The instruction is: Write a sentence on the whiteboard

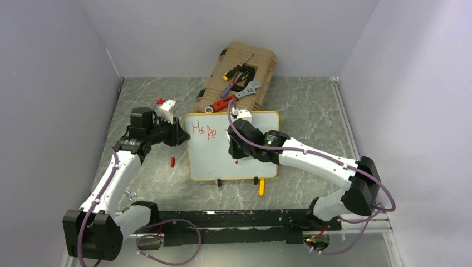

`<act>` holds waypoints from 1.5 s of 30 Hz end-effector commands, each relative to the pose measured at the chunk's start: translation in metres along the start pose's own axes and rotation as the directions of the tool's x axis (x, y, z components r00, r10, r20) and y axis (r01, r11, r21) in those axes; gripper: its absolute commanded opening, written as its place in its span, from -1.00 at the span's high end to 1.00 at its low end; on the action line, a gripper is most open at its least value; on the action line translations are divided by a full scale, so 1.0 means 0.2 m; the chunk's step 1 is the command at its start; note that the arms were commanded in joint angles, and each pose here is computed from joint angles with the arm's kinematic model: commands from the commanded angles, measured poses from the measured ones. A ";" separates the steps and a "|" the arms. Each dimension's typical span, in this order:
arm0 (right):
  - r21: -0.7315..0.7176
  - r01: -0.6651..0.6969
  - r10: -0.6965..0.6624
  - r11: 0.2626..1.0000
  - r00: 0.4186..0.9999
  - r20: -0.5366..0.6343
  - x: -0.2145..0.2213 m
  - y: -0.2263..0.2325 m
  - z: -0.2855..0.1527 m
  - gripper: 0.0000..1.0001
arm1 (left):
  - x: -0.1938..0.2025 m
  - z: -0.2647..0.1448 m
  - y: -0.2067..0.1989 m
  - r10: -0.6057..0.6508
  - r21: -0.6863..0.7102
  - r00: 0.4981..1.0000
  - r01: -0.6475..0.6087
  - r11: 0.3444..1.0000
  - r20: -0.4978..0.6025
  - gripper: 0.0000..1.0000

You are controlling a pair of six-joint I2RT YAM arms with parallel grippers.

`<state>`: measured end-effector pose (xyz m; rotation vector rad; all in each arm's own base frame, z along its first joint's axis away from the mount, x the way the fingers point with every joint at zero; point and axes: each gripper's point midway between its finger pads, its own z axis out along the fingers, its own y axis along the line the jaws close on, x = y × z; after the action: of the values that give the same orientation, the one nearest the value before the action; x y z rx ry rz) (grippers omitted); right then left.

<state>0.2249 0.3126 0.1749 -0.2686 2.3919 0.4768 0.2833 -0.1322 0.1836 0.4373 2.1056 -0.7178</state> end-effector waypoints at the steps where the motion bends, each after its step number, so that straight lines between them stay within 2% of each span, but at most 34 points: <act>1: 0.069 -0.037 0.036 0.997 0.999 0.010 0.00 -0.12 -0.03 1.00 | -0.04 -0.01 -0.06 0.038 0.045 0.999 -0.038 0.998 0.011 1.00; 10: 0.081 -0.051 0.049 0.995 0.998 0.024 -0.02 -0.15 -0.06 1.00 | -0.03 -0.01 -0.06 0.036 0.045 0.999 -0.037 0.998 0.009 1.00; 17: 0.032 -0.046 0.043 0.998 0.995 0.087 -0.08 -0.13 -0.12 1.00 | -0.03 -0.01 -0.06 0.037 0.045 0.999 -0.037 0.998 0.009 1.00; 35: 0.024 -0.027 0.027 0.999 0.999 -0.022 0.06 -0.12 -0.04 1.00 | -0.04 -0.01 -0.07 0.039 0.050 0.999 -0.040 0.998 0.014 1.00; 45: 0.102 -0.045 0.049 0.994 0.998 -0.034 0.10 -0.20 -0.07 1.00 | -0.04 -0.01 -0.07 0.039 0.054 0.999 -0.040 0.998 0.016 1.00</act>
<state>0.2102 0.2862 0.1591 -0.2419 2.4561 0.4508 0.2832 -0.1325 0.1835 0.4381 2.1063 -0.7176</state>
